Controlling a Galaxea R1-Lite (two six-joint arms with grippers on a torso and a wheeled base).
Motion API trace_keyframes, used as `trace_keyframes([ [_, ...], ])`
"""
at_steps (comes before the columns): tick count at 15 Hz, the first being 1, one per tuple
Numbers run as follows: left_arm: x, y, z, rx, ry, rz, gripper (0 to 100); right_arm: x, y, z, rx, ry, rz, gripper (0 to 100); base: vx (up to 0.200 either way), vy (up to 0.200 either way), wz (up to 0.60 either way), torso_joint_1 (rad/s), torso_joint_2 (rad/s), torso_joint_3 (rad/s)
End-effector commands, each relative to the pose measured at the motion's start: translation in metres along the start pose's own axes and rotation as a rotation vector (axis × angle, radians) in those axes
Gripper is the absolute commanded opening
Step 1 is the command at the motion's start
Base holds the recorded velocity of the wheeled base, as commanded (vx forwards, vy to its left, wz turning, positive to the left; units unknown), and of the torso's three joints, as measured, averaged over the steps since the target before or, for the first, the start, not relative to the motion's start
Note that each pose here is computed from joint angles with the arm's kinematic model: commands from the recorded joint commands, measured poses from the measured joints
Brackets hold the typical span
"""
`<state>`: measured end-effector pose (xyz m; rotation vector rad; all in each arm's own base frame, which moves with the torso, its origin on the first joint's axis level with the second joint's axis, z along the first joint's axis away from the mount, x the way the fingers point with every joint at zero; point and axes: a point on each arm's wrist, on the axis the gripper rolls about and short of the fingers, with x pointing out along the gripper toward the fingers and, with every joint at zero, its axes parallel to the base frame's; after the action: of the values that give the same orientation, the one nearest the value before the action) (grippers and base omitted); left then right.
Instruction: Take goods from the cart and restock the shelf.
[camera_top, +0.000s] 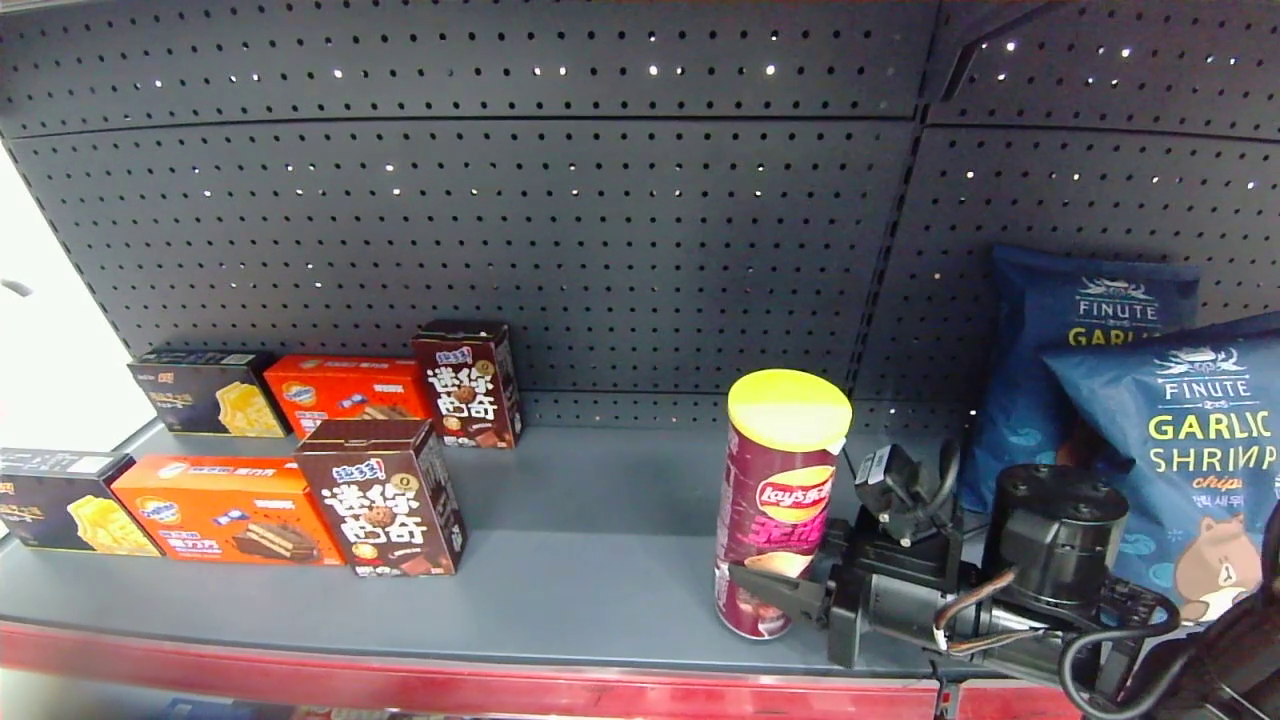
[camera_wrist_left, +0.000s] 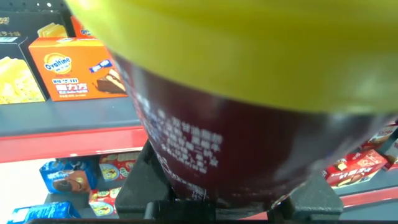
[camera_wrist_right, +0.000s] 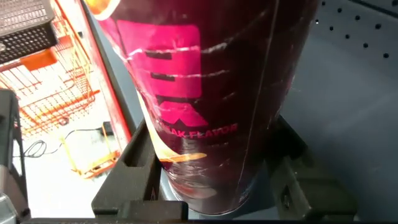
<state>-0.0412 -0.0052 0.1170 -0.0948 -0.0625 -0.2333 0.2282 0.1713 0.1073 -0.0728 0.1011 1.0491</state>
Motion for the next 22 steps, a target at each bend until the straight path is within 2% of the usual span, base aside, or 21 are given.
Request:
trace_keyframes([
  [1, 0.000, 0.000, 0.000, 0.000, -0.002, 0.000, 0, 0.006, -0.003, -0.011, 0.013, 0.029, 0.000, 0, 0.000, 0.000, 0.00, 0.000, 0.00, 0.000],
  [4, 0.000, 0.000, 0.000, 0.001, -0.005, -0.001, 0, 0.013, -0.006, -0.022, 0.015, 0.034, -0.001, 0, 0.000, 0.000, 0.00, 0.000, 0.00, 0.000],
  [9, 0.000, 0.000, -0.001, -0.001, 0.003, -0.003, 0, 0.027, -0.012, -0.025, 0.009, 0.019, -0.003, 0, 0.000, 0.000, 0.00, 0.000, 0.00, 0.000],
  [10, 0.000, 0.000, -0.001, -0.001, 0.002, -0.003, 0, 0.026, -0.012, -0.025, 0.010, 0.021, -0.008, 100, 0.000, 0.000, 0.00, 0.000, 0.00, 0.000],
  [16, 0.002, 0.001, -0.005, -0.004, 0.015, -0.005, 0, 0.006, -0.004, -0.012, -0.001, 0.002, -0.034, 100, 0.000, 0.000, 0.00, 0.000, 0.00, 0.000],
  [19, 0.002, 0.001, -0.006, -0.003, 0.017, -0.006, 0, -0.019, 0.007, -0.008, 0.002, 0.009, -0.036, 100, 0.000, 0.000, 0.00, 0.000, 0.00, 0.000],
  [22, 0.002, 0.001, -0.005, -0.002, 0.014, -0.008, 0, -0.056, 0.022, 0.004, -0.013, -0.024, -0.045, 100, 0.000, 0.000, 0.00, 0.000, 0.00, 0.000],
])
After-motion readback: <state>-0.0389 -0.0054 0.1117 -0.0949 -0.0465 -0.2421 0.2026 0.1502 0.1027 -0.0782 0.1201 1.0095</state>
